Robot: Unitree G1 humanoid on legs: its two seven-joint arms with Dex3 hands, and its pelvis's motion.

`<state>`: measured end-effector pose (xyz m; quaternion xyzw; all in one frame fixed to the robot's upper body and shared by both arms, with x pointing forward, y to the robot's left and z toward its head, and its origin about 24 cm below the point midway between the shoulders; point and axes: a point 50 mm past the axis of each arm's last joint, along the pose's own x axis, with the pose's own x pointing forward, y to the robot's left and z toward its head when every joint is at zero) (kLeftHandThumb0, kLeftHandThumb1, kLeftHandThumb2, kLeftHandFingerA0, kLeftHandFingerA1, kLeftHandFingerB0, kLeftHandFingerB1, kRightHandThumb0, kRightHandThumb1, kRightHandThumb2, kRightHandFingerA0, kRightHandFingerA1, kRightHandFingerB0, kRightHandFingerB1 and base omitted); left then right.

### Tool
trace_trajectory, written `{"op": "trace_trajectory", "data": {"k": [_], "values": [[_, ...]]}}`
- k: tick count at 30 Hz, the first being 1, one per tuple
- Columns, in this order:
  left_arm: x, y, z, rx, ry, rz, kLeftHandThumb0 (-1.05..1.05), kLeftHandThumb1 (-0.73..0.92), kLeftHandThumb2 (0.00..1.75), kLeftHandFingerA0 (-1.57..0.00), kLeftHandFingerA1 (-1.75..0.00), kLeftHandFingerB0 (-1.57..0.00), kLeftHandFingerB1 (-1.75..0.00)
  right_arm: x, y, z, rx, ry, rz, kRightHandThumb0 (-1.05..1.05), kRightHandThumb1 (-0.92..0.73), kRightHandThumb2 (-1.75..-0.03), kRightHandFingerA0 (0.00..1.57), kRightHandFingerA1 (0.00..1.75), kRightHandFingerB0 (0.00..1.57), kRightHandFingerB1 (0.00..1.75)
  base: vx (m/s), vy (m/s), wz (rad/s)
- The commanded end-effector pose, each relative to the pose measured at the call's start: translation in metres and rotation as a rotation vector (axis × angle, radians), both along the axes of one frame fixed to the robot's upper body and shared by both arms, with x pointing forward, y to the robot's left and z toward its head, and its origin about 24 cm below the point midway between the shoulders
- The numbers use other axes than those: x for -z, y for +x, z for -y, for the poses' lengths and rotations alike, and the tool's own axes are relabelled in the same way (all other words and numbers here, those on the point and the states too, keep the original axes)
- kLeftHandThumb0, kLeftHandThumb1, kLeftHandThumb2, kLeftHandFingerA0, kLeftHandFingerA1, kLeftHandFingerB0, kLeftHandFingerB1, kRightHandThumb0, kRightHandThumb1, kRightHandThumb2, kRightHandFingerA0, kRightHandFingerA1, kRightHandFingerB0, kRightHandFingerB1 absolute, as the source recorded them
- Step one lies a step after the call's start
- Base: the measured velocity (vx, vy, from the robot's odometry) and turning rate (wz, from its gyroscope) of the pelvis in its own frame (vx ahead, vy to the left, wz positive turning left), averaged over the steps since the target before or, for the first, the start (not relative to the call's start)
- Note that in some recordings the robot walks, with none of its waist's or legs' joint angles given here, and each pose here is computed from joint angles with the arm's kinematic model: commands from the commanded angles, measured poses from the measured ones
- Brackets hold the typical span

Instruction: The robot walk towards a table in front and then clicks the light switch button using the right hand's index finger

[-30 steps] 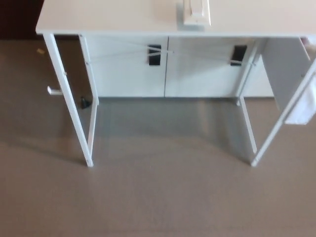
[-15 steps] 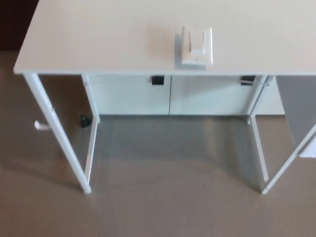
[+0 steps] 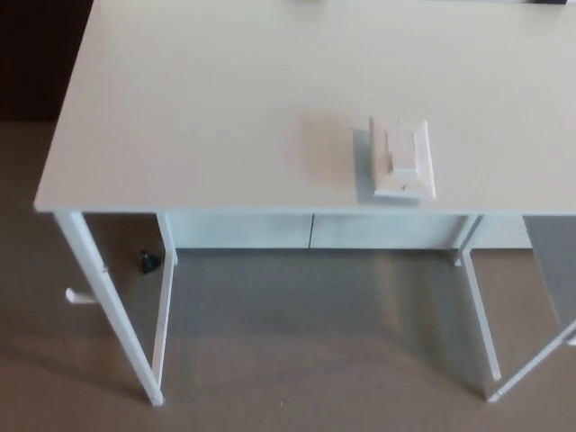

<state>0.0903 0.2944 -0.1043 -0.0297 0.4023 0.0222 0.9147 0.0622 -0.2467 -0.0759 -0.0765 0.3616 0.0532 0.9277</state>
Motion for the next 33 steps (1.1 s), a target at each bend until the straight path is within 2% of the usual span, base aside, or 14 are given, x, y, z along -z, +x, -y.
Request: {"op": "trace_trajectory", "data": {"k": [1, 4, 5, 6, 9, 10, 11, 16, 19, 20, 21, 30, 31, 33], "values": [[-0.002, -0.005, -0.005, 0.015, 0.024, -0.005, -0.72, 0.37, 0.91, -0.47, -0.83, -0.3, -0.64, 0.004, -0.004, 0.003, -0.006, -0.037, -0.034, -0.06, -0.56, -0.94, 0.44, 0.64, 0.24, 0.53, 0.13, -0.124, 0.14], [-0.002, -0.006, -0.007, 0.013, 0.025, -0.007, -0.72, 0.36, 0.91, -0.48, -0.84, -0.3, -0.63, 0.003, -0.005, 0.0, -0.017, -0.02, -0.028, -0.06, -0.56, -0.94, 0.42, 0.64, 0.24, 0.54, 0.17, -0.223, 0.2], [-0.002, -0.007, -0.007, 0.015, 0.024, -0.006, -0.72, 0.48, 0.62, -0.46, -0.92, -0.31, -0.62, 0.001, -0.005, -0.001, -0.021, -0.02, -0.023, -0.07, -0.77, -0.62, 0.48, 0.57, 0.34, 0.46, 0.13, -0.221, 0.02], [-0.002, -0.007, -0.006, 0.022, 0.029, -0.006, -0.72, 0.48, 0.63, -0.47, -0.93, -0.32, -0.64, -0.002, -0.006, -0.003, -0.023, -0.023, -0.022, -0.06, -0.56, -0.94, 0.41, 0.63, 0.24, 0.54, 0.15, -0.165, -0.07], [-0.002, -0.008, -0.007, 0.03, 0.028, -0.006, -0.73, 0.49, 0.63, -0.48, -0.94, -0.33, -0.65, -0.002, -0.006, -0.004, -0.037, -0.033, -0.023, -0.06, -0.55, -0.94, 0.42, 0.64, 0.25, 0.55, 0.11, -0.075, -0.04], [-0.002, -0.008, -0.007, 0.03, 0.032, -0.007, -0.73, 0.48, 0.63, -0.49, -0.93, -0.34, -0.66, -0.001, -0.006, -0.003, -0.037, -0.034, -0.026, -0.07, -0.76, -0.61, 0.49, 0.58, 0.34, 0.46, 0.1, -0.003, -0.11], [-0.002, -0.008, -0.007, 0.032, 0.034, -0.005, -0.73, 0.47, 0.63, -0.48, -0.93, -0.34, -0.66, 0.0, -0.005, -0.003, -0.037, -0.036, -0.027, -0.07, -0.55, -0.93, 0.44, 0.65, 0.26, 0.55, 0.08, 0.033, -0.12], [-0.004, -0.002, -0.005, 0.049, 0.047, 0.008, -0.71, 0.34, 0.89, -0.5, -0.85, -0.34, -0.66, -0.005, 0.002, -0.004, -0.057, -0.047, -0.014, -0.08, -0.55, -0.93, 0.42, 0.64, 0.25, 0.54, 0.08, 0.13, -0.08], [-0.007, 0.001, -0.003, 0.065, 0.047, 0.026, -0.68, 0.46, 0.69, -0.48, -0.97, -0.34, -0.68, -0.004, 0.006, -0.003, -0.061, -0.05, -0.01, -0.08, -0.54, -0.93, 0.44, 0.64, 0.25, 0.54, 0.14, 0.2, 0.0], [-0.007, 0.003, -0.003, 0.065, 0.048, 0.026, -0.67, 0.45, 0.7, -0.48, -0.96, -0.35, -0.68, -0.004, 0.007, -0.003, -0.067, -0.05, -0.002, -0.07, -0.75, -0.61, 0.5, 0.57, 0.34, 0.46, 0.09, 0.115, 0.09], [-0.008, 0.003, -0.003, 0.068, 0.05, 0.026, -0.66, 0.45, 0.71, -0.47, -0.93, -0.35, -0.67, -0.005, 0.008, -0.004, -0.071, -0.055, 0.001, -0.06, -0.55, -0.93, 0.44, 0.64, 0.26, 0.55, 0.1, 0.037, 0.15], [-0.011, 0.009, -0.002, 0.106, 0.08, 0.045, -0.73, 0.34, 0.9, -0.49, -0.87, -0.36, -0.67, -0.003, 0.013, -0.002, -0.064, -0.044, 0.001, -0.05, -0.56, -0.93, 0.44, 0.64, 0.25, 0.54, 0.09, -0.059, 0.08], [-0.011, 0.01, -0.002, 0.108, 0.08, 0.045, -0.73, 0.46, 0.65, -0.46, -0.96, -0.35, -0.66, -0.002, 0.013, -0.002, -0.064, -0.043, 0.005, -0.05, -0.55, -0.93, 0.44, 0.65, 0.26, 0.55, 0.05, -0.086, 0.0], [-0.013, 0.011, -0.001, 0.113, 0.082, 0.047, -0.72, 0.34, 0.9, -0.5, -0.87, -0.36, -0.68, -0.004, 0.014, -0.002, -0.087, -0.062, 0.01, -0.07, -0.55, -0.93, 0.44, 0.64, 0.26, 0.54, 0.05, -0.083, 0.0]]}}
